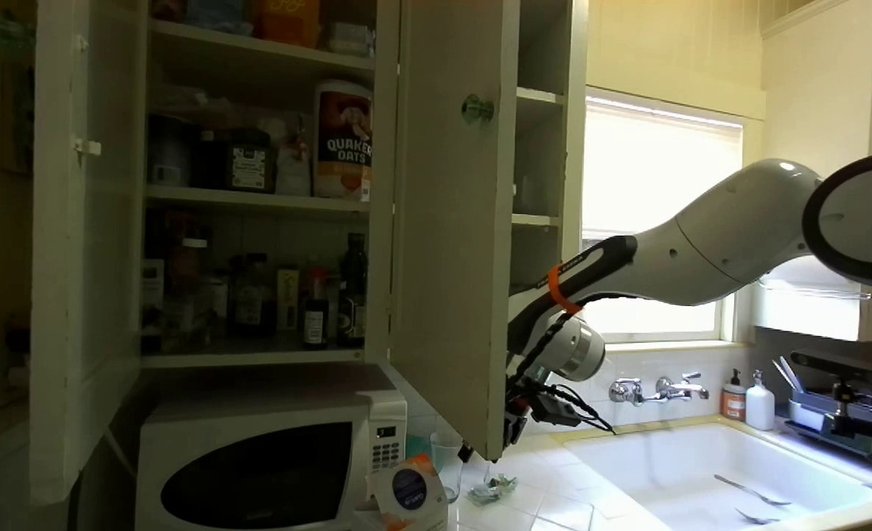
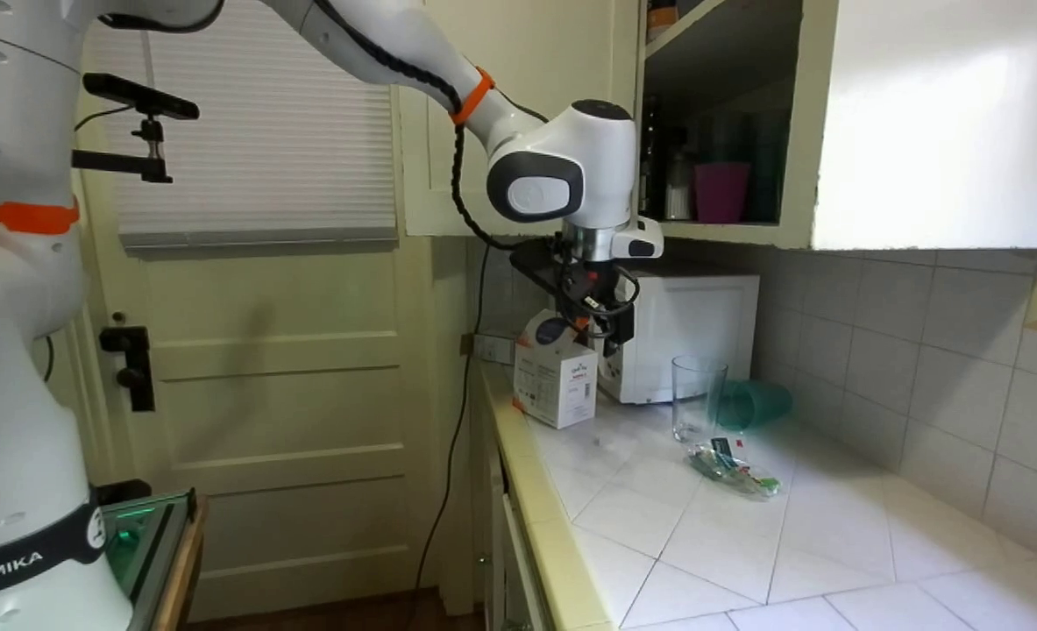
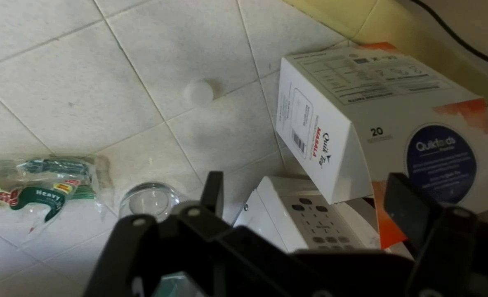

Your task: Open the right cabinet door then put the white box on the bottom shelf.

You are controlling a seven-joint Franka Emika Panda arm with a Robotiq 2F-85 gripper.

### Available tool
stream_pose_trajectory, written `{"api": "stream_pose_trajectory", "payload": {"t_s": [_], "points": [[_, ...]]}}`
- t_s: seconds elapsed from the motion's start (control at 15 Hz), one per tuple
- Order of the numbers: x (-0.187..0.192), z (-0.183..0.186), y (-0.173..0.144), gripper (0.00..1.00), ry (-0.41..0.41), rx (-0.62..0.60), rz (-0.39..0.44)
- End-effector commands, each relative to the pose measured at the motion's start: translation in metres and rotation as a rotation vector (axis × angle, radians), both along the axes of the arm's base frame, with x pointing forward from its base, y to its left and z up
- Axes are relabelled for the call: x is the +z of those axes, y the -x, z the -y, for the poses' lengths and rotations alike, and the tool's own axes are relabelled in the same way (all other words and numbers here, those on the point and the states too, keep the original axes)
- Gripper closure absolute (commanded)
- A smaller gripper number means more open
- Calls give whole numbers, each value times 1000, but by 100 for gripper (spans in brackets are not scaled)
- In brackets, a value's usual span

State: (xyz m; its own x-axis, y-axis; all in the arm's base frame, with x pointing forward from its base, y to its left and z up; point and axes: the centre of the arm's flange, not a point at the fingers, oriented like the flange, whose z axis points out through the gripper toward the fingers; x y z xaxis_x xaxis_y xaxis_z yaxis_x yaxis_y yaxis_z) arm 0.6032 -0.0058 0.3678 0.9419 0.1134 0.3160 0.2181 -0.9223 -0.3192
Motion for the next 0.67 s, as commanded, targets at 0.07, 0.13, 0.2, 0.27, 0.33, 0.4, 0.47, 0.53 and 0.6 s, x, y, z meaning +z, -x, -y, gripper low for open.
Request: {"api": "stream_pose_trajectory", "payload": {"t_s": [0.07, 0.13, 0.2, 0.27, 0.33, 0.4, 0.47, 0.53, 0.6], "points": [[-27, -2, -23, 0, -71, -18, 19], [-31, -3, -26, 0, -77, -31, 18], [-33, -3, -28, 0, -83, -41, 20], [-36, -3, -31, 0, -86, -50, 23], [-39, -3, -35, 0, -93, -45, 24], [-44, -5, -40, 0, -103, -33, 14], [-48, -6, -44, 0, -110, -30, 5], [-52, -8, -48, 0, -119, -26, -2], [-56, -9, -51, 0, -123, -26, -6]]}}
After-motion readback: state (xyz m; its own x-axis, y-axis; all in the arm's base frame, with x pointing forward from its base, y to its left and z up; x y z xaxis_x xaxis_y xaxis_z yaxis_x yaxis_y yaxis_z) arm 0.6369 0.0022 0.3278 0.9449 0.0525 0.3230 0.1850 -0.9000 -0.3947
